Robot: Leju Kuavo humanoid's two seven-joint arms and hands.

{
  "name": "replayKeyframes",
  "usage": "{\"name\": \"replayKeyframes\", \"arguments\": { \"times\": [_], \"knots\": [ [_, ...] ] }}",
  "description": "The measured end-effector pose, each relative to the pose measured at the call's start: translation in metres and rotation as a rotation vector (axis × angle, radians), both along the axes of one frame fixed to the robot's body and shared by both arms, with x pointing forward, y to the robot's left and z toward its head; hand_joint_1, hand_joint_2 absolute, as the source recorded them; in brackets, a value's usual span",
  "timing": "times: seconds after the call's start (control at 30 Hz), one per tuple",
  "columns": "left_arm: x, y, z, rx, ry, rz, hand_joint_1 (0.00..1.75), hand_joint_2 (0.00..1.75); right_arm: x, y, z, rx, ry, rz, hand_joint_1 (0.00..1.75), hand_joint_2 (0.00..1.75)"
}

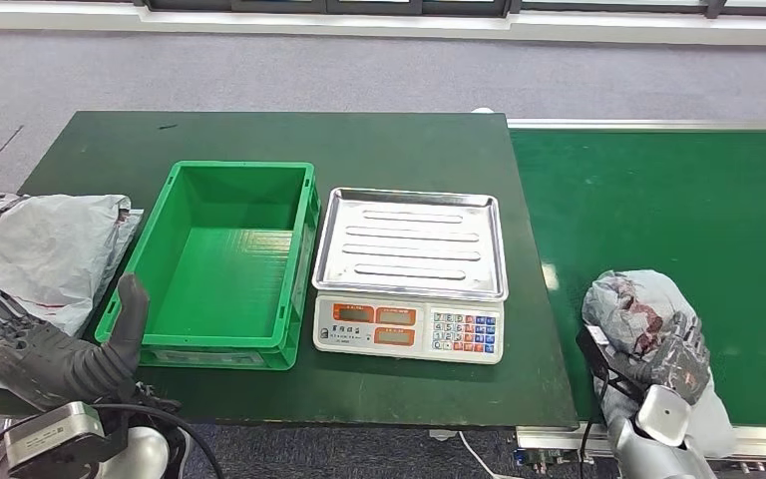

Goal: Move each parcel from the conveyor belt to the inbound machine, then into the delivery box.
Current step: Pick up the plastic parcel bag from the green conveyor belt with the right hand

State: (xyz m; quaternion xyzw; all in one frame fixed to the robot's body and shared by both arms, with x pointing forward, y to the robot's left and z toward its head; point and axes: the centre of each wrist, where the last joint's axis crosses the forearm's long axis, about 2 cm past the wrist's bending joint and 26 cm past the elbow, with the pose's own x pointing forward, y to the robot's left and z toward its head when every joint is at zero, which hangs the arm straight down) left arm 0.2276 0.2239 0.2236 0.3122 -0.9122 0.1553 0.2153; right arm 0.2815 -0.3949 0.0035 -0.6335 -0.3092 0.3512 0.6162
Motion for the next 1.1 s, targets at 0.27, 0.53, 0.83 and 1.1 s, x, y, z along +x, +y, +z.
{"name": "replayKeyframes", "arguments": {
  "times": [0.27, 0.53, 0.83, 1.1],
  "knots": [
    [-0.001, 0.001, 0.001, 0.004, -0.005, 0.004, 0.00, 1.75, 0.002, 0.004, -0.005, 0.059, 0.078, 0.015, 1.75, 1.75],
    [-0.001, 0.001, 0.001, 0.008, -0.006, 0.005, 0.00, 1.75, 0.008, 0.006, -0.002, 0.069, 0.072, 0.020, 1.75, 1.75],
    [-0.001, 0.001, 0.002, 0.008, -0.006, 0.006, 0.00, 1.75, 0.010, 0.014, -0.001, 0.392, -0.158, 0.221, 1.75, 1.75],
    [0.000, 0.000, 0.000, -0.001, 0.001, -0.001, 0.00, 1.75, 0.056, 0.042, 0.034, 0.712, -0.627, 0.364, 1.75, 1.75]
  ]
}}
